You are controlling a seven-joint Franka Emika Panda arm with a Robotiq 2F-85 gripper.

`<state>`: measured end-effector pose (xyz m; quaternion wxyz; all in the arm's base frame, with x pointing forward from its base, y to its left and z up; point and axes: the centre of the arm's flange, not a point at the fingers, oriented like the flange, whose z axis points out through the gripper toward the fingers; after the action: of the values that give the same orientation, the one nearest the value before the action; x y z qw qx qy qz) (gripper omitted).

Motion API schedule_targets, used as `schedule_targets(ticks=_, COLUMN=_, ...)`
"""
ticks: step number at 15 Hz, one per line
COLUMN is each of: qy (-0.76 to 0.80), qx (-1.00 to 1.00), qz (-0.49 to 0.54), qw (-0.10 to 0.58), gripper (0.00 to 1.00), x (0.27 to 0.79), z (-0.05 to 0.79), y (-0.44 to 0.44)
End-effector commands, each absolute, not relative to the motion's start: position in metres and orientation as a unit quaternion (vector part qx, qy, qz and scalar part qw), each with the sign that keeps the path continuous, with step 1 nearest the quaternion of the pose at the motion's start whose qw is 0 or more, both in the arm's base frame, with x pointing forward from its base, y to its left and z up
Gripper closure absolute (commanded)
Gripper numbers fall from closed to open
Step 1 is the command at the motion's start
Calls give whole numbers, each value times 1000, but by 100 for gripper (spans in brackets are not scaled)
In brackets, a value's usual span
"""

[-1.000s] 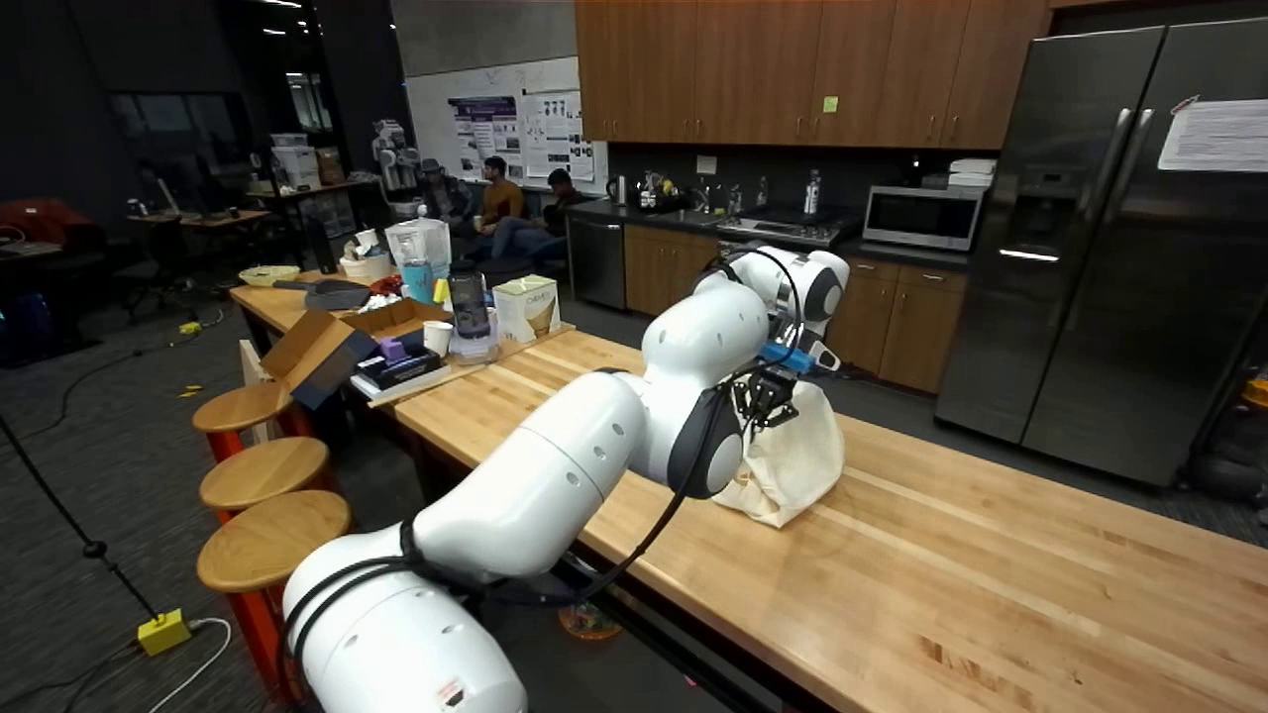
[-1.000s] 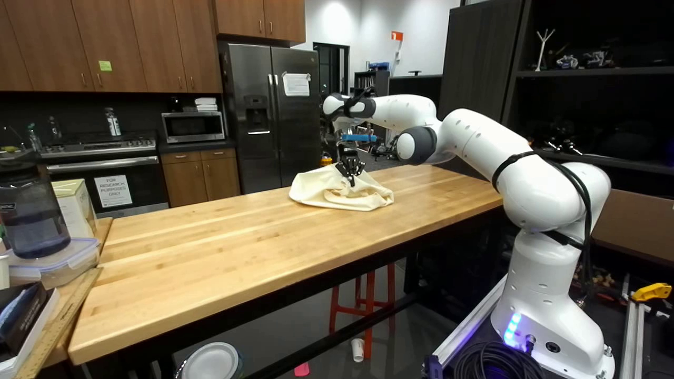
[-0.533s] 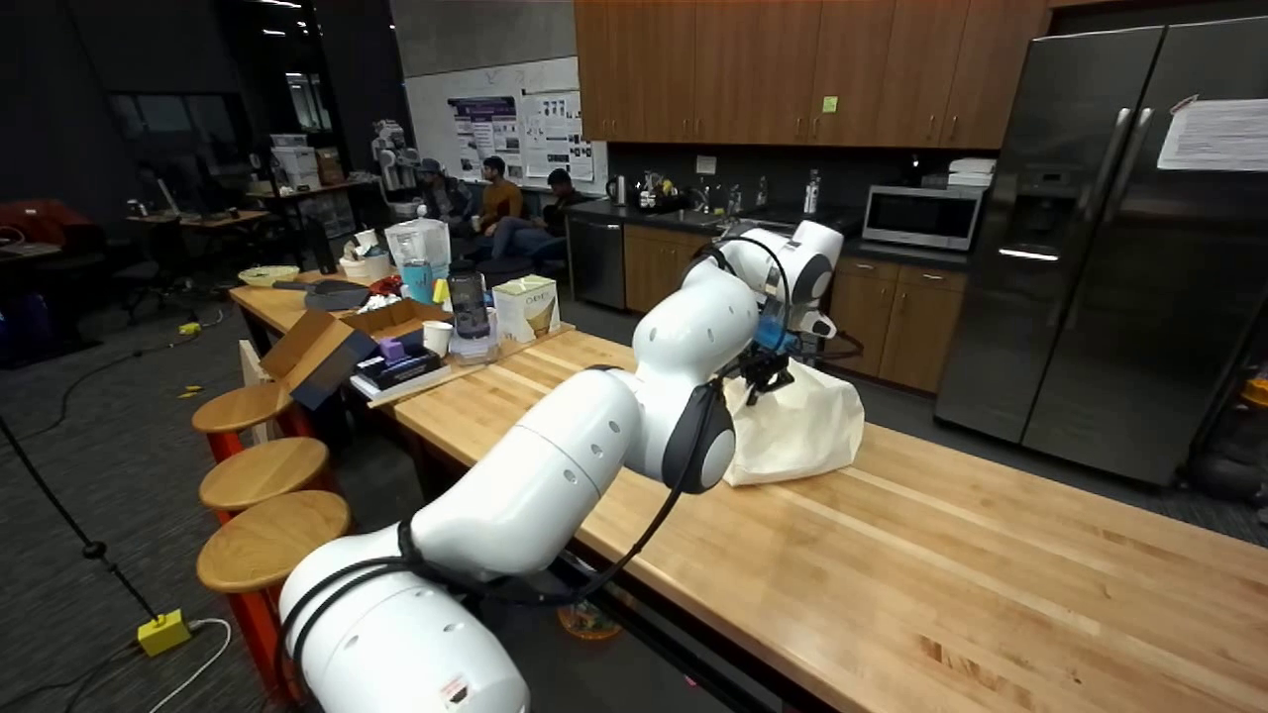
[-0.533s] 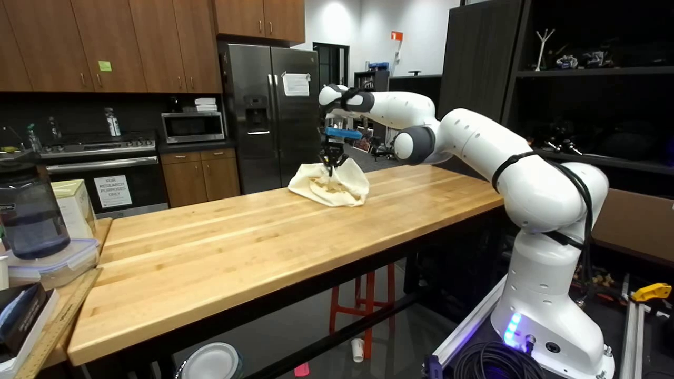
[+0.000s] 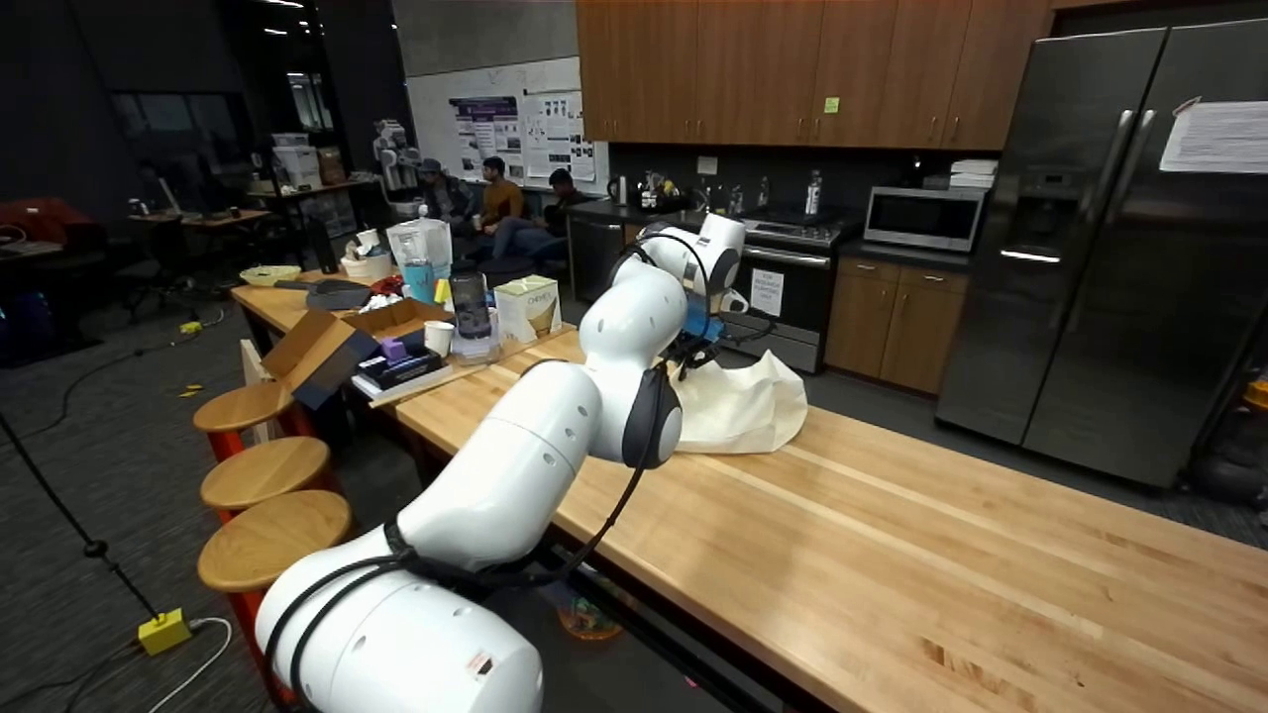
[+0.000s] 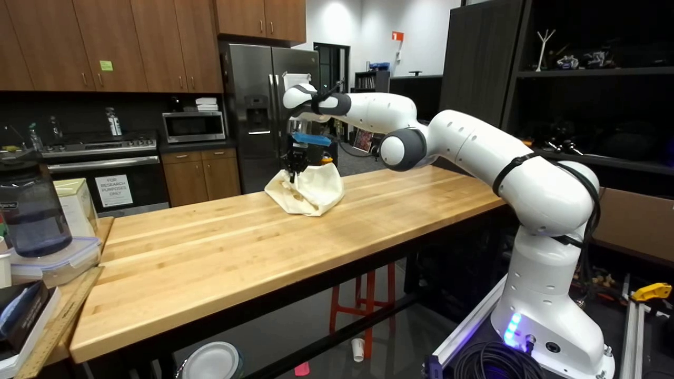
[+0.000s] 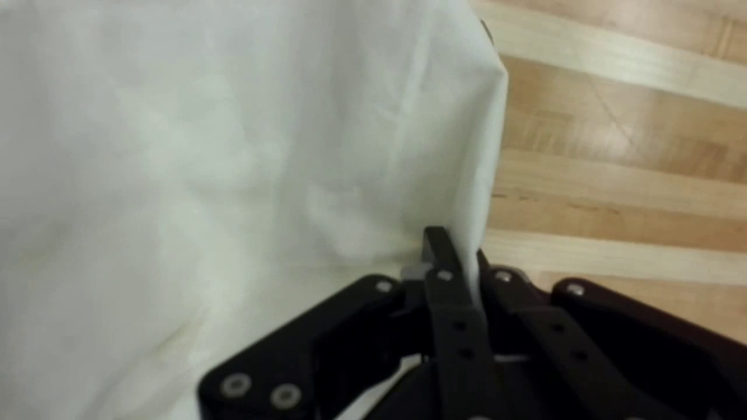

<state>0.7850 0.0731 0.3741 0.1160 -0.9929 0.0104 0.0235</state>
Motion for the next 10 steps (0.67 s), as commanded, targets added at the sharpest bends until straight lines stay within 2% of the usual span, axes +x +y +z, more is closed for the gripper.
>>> schedule_targets(ticks=1, qy=-86, qx=-989, qz=57, qw=105, gripper=99, x=762, z=370, y=86)
schedule_targets(ticks=5, qy=-155, qx=-972, qz=153, qw=86, gripper=99, x=737, z=360, y=73)
schedule_targets(ticks=10, qy=-112, qx=-960, qz=240, qw=92, gripper=99, x=711, z=349, y=22)
